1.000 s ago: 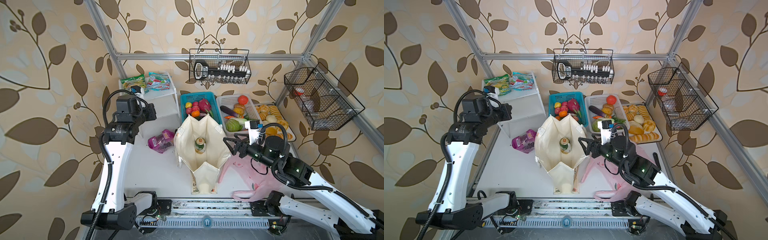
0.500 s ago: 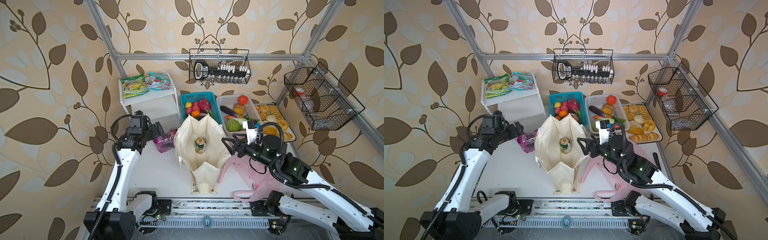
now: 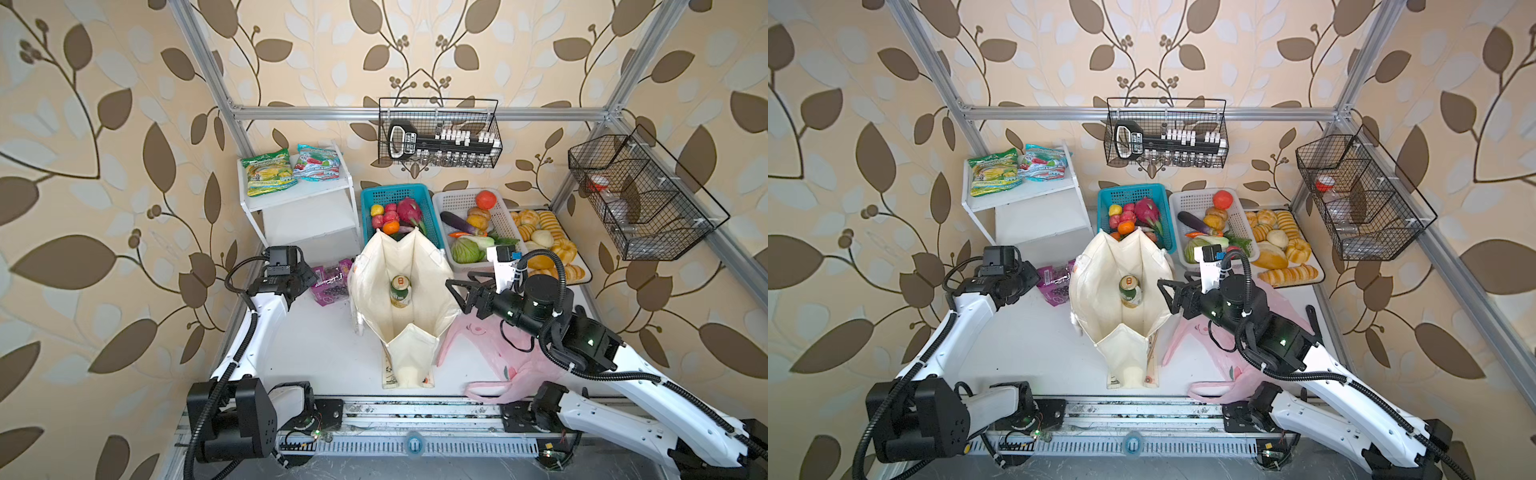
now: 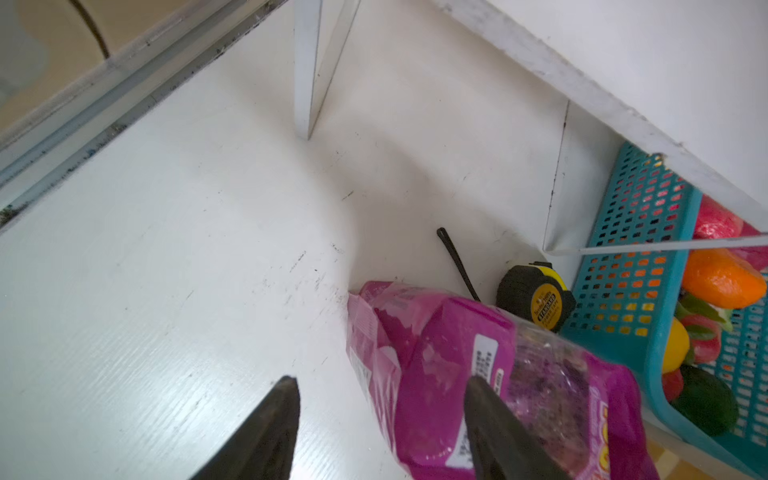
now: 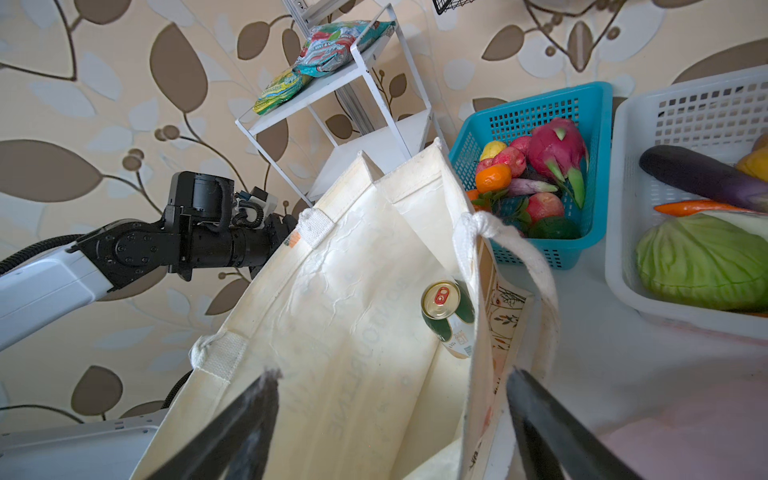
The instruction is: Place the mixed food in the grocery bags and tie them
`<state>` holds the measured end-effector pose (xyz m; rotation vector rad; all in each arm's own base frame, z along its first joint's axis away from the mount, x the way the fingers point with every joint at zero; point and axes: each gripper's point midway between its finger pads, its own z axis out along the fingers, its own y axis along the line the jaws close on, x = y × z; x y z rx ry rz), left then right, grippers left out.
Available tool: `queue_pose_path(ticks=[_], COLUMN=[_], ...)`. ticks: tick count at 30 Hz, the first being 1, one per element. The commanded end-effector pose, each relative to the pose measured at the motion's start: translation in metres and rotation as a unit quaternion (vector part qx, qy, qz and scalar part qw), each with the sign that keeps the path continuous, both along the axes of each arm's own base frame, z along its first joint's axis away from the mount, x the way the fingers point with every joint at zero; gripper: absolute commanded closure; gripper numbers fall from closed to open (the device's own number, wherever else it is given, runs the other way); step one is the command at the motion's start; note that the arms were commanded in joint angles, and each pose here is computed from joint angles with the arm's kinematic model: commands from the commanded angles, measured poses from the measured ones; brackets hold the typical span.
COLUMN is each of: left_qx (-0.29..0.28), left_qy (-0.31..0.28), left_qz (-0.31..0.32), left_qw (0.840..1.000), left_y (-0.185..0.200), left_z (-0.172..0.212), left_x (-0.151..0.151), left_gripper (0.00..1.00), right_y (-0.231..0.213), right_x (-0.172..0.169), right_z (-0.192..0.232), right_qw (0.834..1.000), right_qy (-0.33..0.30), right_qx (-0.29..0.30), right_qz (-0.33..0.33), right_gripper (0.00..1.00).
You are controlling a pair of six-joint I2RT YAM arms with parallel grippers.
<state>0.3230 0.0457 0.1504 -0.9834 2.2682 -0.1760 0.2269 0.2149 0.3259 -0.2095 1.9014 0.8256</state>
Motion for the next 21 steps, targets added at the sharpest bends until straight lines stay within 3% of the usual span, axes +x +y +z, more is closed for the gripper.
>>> queue_pose_path(ticks=[1, 5, 13, 16, 19, 21], left_qx=[-0.008, -0.023, -0.019, -0.025, -0.025, -0.017], left_qy=[-0.009, 0.014, 0.033, 0.046, 0.044, 0.032], left_qz=[0.006, 0.000, -0.004, -0.012, -0.025, -0.040], left_qw=[1.000, 1.000, 0.999, 0.999, 0.998, 0.999], left_y=[0.001, -0.003, -0.003, -0.006, -0.008, -0.009], left_z=[-0.003, -0.020, -0.034, -0.044, -0.039, -0.020], left_x=[0.007, 0.007, 0.003, 0.003, 0.006, 0.009], left_gripper=[0.41, 0.60, 0.67, 0.74, 1.00, 1.00], right_y=[-0.006, -0.008, -0.008, -0.007, -0.006, -0.006], right_x=[0.000, 0.001, 0.002, 0.003, 0.003, 0.002], right_z=[-0.006, -0.007, -0.010, -0.011, -0.011, -0.011], right_qw=[1.000, 1.000, 1.000, 1.000, 1.000, 1.000], right_qy=[0.007, 0.009, 0.013, 0.015, 0.017, 0.018], right_qx=[-0.001, -0.001, -0.002, -0.002, 0.000, 0.000], right_qz=[-0.014, -0.019, -0.025, -0.025, -0.023, -0.022], right_gripper=[0.14, 0.14, 0.14, 0.14, 0.14, 0.14])
